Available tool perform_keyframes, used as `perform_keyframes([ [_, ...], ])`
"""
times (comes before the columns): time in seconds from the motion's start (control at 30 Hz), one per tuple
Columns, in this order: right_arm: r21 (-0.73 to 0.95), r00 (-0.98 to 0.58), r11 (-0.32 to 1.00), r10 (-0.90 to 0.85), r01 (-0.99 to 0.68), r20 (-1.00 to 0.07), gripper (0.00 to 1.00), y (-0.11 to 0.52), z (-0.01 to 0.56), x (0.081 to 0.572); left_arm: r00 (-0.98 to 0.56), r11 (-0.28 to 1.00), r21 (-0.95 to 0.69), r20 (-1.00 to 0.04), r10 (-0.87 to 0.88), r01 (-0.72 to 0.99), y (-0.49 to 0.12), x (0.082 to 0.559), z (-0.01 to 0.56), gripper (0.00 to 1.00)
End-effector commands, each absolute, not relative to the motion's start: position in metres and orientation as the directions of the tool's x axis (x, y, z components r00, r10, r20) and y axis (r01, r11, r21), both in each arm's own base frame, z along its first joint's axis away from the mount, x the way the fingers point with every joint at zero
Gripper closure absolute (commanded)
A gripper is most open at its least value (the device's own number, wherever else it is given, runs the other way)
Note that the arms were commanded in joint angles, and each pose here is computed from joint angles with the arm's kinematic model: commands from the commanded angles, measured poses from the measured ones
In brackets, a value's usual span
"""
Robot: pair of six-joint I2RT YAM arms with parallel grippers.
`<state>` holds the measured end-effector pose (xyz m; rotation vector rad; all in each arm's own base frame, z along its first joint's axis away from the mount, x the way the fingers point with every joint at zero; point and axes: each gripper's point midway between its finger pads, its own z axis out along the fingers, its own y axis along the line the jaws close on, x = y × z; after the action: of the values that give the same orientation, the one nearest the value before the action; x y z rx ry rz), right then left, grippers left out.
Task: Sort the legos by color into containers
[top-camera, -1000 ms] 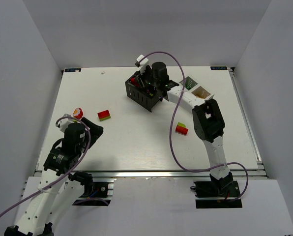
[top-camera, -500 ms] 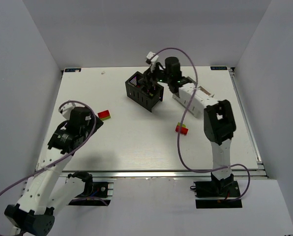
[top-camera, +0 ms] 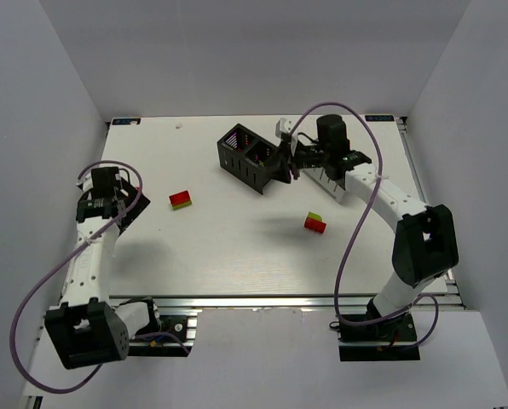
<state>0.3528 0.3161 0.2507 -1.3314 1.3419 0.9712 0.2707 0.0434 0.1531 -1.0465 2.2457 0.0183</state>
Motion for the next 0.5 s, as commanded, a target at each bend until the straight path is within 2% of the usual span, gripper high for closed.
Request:
perform_keyframes([
  [0.0,-0.090,0.073,0.065,-0.226,-0.994,-0.971,0.52,0.305,0.246,0.338,-0.516,0.726,-0.261,-0.554,-0.653,-0.637,0.052,0.288,0.144,0.07],
  [0.1,-0.070,0.051,0.076,-0.230,-0.995,-0.972,0.50,0.301,0.241,0.336,-0.582,0.754,-0.146,-0.548,-0.601,-0.641,0.072,0.293,0.121,0.03],
  [0.3,-0.044,0.020,0.100,-0.226,-0.994,-0.974,0.48,0.291,0.241,0.340,-0.690,0.827,0.010,-0.556,-0.463,-0.562,0.097,0.315,0.096,0.02],
  [0.47,-0.030,0.006,0.105,-0.222,-0.994,-0.975,0.47,0.282,0.238,0.340,-0.802,0.898,0.103,-0.502,-0.324,-0.427,0.107,0.333,0.070,0.11],
])
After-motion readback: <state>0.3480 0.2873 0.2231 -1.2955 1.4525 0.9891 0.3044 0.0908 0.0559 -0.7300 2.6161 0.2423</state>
